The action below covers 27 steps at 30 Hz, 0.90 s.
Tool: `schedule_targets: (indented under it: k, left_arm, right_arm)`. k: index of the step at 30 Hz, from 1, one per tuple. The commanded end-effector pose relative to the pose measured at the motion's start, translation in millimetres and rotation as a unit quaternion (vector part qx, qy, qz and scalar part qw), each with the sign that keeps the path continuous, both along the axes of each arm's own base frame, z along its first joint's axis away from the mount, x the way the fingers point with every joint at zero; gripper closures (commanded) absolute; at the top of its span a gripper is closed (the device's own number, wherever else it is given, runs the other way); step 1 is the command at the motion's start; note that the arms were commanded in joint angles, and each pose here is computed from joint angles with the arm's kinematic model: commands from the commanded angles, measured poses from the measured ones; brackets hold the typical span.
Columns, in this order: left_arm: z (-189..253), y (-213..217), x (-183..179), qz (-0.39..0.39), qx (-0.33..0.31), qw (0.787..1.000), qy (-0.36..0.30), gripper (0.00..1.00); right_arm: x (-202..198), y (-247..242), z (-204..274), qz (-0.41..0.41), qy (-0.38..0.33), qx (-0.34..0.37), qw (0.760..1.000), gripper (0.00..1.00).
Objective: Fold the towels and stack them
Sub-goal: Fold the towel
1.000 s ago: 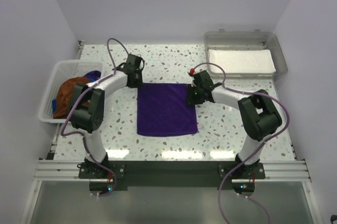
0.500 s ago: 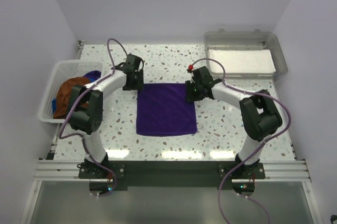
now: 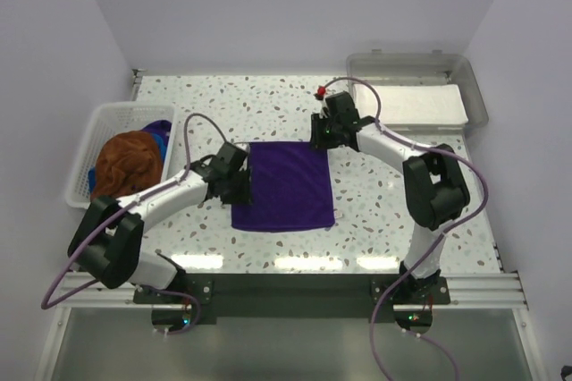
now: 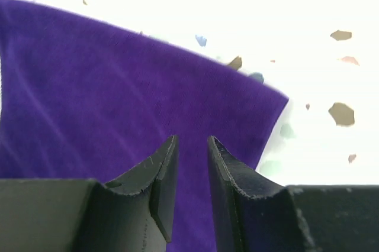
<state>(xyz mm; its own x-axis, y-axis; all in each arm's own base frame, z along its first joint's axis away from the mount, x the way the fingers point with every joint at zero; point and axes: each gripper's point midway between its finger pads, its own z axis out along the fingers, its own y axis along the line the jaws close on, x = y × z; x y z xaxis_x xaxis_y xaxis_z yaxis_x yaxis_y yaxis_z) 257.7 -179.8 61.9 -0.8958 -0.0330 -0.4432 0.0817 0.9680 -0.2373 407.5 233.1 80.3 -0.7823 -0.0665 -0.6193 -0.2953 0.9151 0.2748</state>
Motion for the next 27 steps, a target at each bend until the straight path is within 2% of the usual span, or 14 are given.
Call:
schedule_targets:
  k: [1,10,17,20,24,27]
  left_arm:
    - [-29.1,2.1,-34.3,0.014,-0.026,0.998,0.057,0.6]
    - [-56.8,28.1,-79.2,0.022,0.007,0.993,0.116,0.67]
    - [-50.3,34.5,-84.3,0.032,0.012,0.993,0.112,0.65]
    - [-25.9,25.9,-67.4,0.03,-0.005,0.996,0.08,0.55]
    - [28.8,9.0,-26.5,0.018,-0.027,0.999,0.005,0.41]
    - [49.5,7.6,-1.3,0.001,-0.01,0.999,-0.035,0.36]
  right_arm:
    - [24.5,2.6,0.1,-0.005,-0.016,0.006,1.0,0.69]
    - [47.4,-20.4,-43.4,-0.045,0.015,0.003,0.999,0.69]
    - [48.4,-39.0,-56.2,-0.05,0.027,-0.023,0.998,0.68]
    - [47.6,-35.4,-32.0,-0.016,0.002,-0.02,1.0,0.64]
    - [42.4,-31.0,-4.3,0.058,-0.031,-0.03,0.997,0.54]
    - [40.2,-32.2,7.9,0.113,-0.047,-0.056,0.991,0.5]
